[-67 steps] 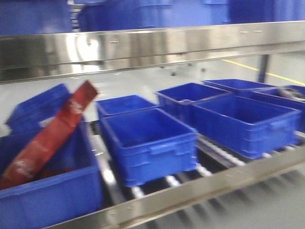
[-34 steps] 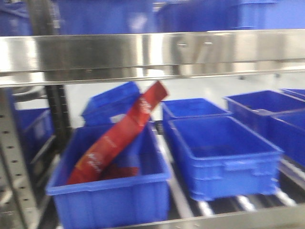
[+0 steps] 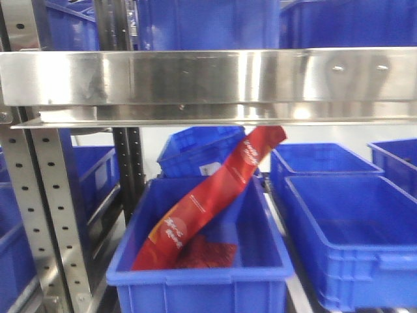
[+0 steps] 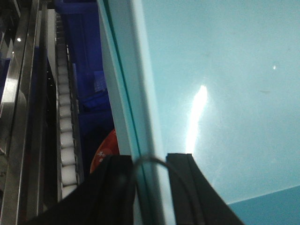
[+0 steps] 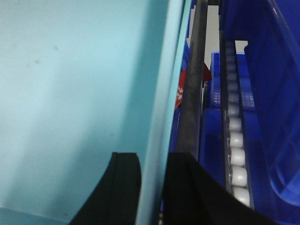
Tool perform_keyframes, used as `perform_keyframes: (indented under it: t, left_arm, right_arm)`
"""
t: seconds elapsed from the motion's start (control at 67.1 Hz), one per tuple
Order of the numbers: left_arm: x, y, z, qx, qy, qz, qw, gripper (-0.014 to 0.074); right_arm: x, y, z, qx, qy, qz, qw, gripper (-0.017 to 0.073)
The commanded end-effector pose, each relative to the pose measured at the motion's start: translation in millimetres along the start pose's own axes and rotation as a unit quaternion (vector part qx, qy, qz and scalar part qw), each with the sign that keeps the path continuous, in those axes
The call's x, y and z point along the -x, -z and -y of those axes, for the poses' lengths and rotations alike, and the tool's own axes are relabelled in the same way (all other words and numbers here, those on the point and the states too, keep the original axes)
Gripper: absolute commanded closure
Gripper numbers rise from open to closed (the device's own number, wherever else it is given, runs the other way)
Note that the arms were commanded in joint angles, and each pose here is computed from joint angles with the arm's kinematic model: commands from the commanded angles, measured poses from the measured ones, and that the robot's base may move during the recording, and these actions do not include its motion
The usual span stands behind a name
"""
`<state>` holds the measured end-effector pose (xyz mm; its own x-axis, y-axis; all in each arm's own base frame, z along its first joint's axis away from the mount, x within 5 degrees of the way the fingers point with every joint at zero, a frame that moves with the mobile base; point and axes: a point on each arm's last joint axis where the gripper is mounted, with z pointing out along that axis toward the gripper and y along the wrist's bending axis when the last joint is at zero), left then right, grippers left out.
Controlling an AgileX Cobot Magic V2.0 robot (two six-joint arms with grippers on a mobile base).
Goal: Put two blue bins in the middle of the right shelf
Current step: 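Drive the base up to the shelf and align with its middle level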
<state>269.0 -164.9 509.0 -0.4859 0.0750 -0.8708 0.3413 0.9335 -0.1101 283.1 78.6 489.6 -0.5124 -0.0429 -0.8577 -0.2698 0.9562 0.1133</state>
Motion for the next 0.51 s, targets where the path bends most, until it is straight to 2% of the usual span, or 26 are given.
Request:
perform_keyframes:
  t: [0.0,0.492]
  left_arm:
    - [13.3,17.9,1.5,-0.016,-0.007,0.061,0.998,0.0704]
    - [13.3,17.9,1.5,-0.016,-0.007,0.061,0.998,0.0704]
  right_arm:
    - [12.5,12.0,1.7,-0.01,0.016,0.061,0.998,0.0712]
    - [12.5,12.0,1.7,-0.01,0.016,0.061,0.998,0.0712]
